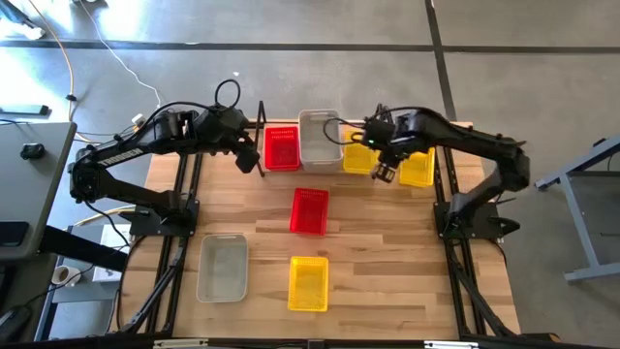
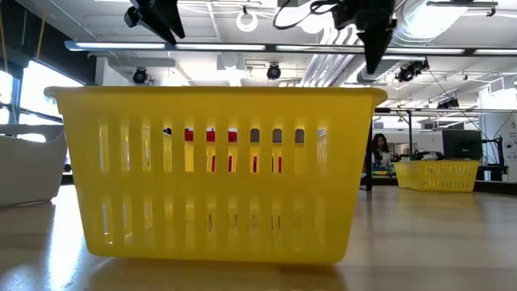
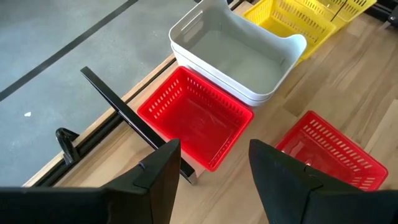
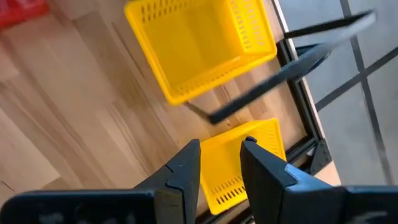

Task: Stack baskets on shelf by color
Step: Stack the top yellow bin on the top of the other yellow bin on the shelf

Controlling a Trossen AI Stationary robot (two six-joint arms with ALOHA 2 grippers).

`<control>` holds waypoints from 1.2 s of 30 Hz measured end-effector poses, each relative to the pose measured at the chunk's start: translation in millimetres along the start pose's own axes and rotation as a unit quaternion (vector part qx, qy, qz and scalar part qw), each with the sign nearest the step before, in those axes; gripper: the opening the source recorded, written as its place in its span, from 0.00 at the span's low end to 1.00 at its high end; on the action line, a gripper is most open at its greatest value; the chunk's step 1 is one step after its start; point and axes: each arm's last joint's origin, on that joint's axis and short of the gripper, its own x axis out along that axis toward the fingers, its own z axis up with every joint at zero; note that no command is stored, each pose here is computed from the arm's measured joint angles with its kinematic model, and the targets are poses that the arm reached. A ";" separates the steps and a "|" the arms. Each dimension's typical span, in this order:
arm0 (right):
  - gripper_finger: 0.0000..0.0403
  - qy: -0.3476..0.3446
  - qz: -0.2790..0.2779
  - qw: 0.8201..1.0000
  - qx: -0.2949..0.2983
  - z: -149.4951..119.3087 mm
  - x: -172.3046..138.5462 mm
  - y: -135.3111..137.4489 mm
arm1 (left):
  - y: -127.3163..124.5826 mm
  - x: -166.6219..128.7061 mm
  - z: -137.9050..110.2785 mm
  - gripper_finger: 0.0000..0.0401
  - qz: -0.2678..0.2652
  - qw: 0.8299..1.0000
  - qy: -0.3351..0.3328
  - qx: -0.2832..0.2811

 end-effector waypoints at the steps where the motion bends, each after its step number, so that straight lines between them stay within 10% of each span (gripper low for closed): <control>1: 0.24 -0.006 0.001 1.000 0.003 -6.2 1.2 -1.2 | 0.0 0.0 0.0 0.45 0.000 1.000 0.000 0.000; 14: 0.24 -0.045 0.077 0.996 0.013 -72.2 36.1 -17.0 | 0.0 0.0 0.2 0.45 0.001 1.000 -0.001 -0.002; 36: 0.37 0.016 0.100 0.990 -0.102 -104.2 110.5 1.0 | 0.2 0.0 0.2 0.45 0.004 1.000 -0.002 -0.009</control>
